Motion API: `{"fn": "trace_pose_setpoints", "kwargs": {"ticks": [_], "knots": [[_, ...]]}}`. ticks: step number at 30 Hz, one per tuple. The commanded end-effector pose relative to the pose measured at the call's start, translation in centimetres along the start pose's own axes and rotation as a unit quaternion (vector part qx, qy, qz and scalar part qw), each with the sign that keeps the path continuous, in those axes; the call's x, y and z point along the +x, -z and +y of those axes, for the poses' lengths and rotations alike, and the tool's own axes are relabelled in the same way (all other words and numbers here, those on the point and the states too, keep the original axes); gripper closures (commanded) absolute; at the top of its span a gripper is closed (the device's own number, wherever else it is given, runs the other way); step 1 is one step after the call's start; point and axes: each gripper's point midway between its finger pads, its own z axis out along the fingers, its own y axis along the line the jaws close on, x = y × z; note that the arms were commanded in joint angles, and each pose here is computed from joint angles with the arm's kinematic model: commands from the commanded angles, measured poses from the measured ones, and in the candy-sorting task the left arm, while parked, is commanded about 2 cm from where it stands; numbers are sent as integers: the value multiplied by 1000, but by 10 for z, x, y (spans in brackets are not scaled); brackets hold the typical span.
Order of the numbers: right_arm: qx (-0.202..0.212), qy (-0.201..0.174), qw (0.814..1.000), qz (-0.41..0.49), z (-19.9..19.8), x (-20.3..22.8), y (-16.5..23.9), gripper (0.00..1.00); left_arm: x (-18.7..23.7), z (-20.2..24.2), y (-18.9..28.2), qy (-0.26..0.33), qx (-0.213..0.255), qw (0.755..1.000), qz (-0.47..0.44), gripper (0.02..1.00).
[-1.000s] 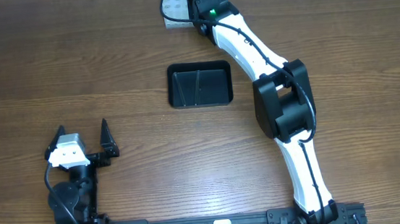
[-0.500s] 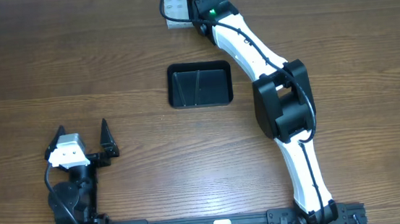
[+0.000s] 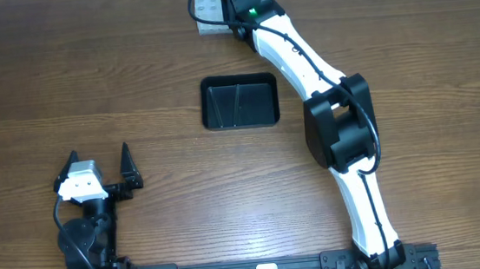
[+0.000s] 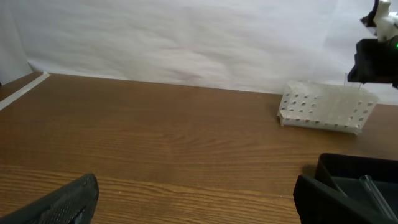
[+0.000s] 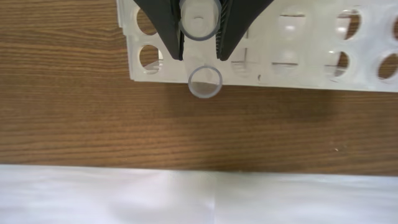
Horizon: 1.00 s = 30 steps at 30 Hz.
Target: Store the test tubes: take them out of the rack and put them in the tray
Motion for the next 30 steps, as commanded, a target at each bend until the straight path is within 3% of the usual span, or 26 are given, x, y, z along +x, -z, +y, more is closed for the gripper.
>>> {"fn": "trace_pose_setpoints", "kwargs": {"ticks": [1, 13, 19, 23, 30], "knots": [[-17, -24, 997, -66, 2, -62, 53, 941, 1, 3, 0, -5, -6, 1000, -1, 20], [-41, -29, 996, -79, 1, -90, 122, 941, 1, 3, 0, -5, -6, 1000, -1, 20], [-90, -62, 992, 58, 13, -32, 145, 969, 1, 3, 0, -5, -6, 1000, -1, 20], [-91, -77, 978, 169, 18, 21, 154, 989, 1, 3, 0, -5, -6, 1000, -1, 23], [-52, -32, 948, 312, 18, 102, 161, 989, 1, 3, 0, -5, -6, 1000, -1, 20]]}}
